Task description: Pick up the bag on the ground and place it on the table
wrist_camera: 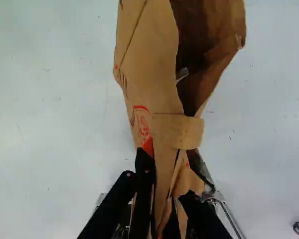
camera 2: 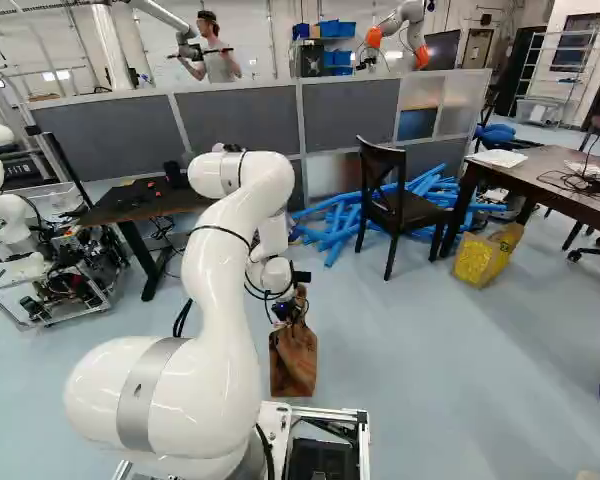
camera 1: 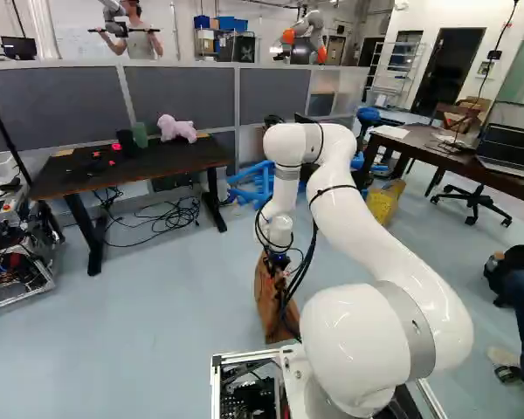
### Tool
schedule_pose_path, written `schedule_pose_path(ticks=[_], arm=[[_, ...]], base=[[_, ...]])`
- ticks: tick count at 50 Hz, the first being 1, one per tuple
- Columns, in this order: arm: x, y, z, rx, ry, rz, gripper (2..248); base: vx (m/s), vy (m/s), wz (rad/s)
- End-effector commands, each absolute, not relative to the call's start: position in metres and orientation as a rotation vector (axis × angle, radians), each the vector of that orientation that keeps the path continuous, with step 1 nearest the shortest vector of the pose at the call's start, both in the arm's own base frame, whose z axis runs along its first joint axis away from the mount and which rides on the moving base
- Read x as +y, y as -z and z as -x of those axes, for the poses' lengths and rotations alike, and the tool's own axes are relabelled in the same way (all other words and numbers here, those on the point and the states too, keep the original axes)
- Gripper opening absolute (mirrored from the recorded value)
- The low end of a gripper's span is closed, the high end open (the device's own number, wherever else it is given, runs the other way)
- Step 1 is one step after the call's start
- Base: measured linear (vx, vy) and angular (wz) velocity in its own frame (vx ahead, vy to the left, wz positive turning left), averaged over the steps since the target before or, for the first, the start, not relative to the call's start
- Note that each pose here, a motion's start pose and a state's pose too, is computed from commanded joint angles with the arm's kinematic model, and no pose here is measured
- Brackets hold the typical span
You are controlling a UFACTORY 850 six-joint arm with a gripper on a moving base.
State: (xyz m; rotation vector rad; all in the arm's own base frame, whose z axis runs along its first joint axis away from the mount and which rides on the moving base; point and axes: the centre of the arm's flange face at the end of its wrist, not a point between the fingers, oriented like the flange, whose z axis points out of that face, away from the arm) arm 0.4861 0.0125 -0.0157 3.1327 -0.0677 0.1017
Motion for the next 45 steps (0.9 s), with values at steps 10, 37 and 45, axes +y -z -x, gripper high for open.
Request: schedule_pose_path(ticks=[10, 37, 45], arm=[[0.014, 0.001, -0.474, -0.06, -0.117, -3.131, 21], [0.014, -0.04, -0.439, -0.054, -0.109, -3.13, 21], [0.014, -0.052, -0.428, -0.053, -0.103, -3.13, 21]], base=[[0.0, 0.0, 0.0], [0.0, 0.0, 0.0], [0.0, 0.0, 0.0]])
